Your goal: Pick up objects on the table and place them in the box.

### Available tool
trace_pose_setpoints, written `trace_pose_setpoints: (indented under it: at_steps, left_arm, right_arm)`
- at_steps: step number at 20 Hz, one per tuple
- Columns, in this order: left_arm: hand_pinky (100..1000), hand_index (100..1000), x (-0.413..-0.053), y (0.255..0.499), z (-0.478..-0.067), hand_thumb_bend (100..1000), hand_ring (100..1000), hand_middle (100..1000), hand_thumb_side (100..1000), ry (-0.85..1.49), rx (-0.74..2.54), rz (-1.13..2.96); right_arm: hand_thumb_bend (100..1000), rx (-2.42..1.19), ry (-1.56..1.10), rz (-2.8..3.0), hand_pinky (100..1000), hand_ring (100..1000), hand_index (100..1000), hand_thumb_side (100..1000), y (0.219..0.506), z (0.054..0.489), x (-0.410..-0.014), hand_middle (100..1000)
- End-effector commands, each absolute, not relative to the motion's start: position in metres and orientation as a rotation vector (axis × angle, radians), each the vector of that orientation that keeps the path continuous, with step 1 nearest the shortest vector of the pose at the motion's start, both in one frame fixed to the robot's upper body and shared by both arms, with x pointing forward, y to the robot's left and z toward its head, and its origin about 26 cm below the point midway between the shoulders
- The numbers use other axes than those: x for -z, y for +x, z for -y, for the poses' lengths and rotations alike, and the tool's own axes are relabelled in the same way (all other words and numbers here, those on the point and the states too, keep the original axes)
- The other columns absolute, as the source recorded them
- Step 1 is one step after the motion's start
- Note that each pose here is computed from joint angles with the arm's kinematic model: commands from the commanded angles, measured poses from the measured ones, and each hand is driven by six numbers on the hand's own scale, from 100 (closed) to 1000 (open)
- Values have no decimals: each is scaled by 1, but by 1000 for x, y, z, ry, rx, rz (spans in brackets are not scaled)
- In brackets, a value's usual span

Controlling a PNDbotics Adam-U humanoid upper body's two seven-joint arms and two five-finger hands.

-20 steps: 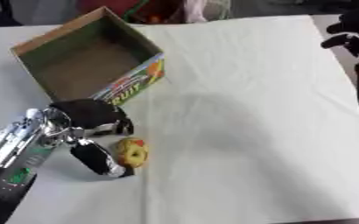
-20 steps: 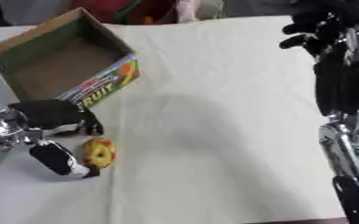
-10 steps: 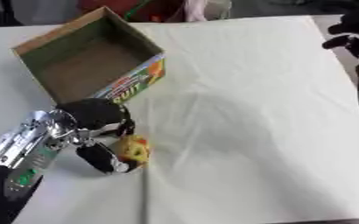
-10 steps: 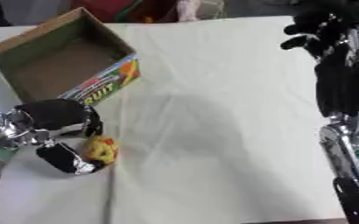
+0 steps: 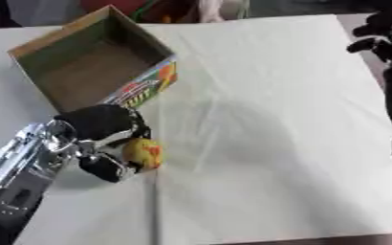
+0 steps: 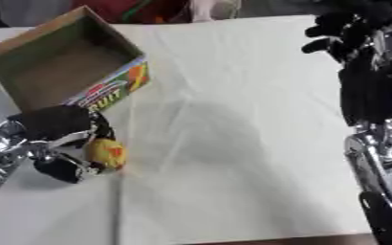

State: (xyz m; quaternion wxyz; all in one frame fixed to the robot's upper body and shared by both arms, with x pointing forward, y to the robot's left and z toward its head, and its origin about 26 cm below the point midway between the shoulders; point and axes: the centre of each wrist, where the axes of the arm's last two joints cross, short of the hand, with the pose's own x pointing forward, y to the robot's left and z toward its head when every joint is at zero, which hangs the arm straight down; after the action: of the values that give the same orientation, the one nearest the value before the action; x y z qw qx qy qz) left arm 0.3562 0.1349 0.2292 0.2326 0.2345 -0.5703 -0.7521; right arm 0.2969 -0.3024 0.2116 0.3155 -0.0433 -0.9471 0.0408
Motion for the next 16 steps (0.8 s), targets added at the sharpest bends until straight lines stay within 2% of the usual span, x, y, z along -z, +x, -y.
trace_pose_setpoints:
  at_steps: [1,4,9,16]
  left_arm:
    - [217,605,-256,347,-145,100,415,481,218,647,2070,1595]
    - [212,589,-270,341,-148,100,405,467,250,609,2054,1613]
    - [159,551,-295,329,-155,100,363,430,251,650,1950,1740]
    - [156,515,-348,317,-188,100,365,414,265,1045,1644,1921]
  right_arm:
    - [100,-121,-120,2522,544,634,811,927,294,303,-220,602]
    - [100,-123,-119,2522,545,635,811,927,294,303,-221,602]
    - [100,-124,-118,2526,546,635,811,926,294,303,-221,602]
    - [100,-144,-105,2538,546,636,810,924,295,301,-224,602]
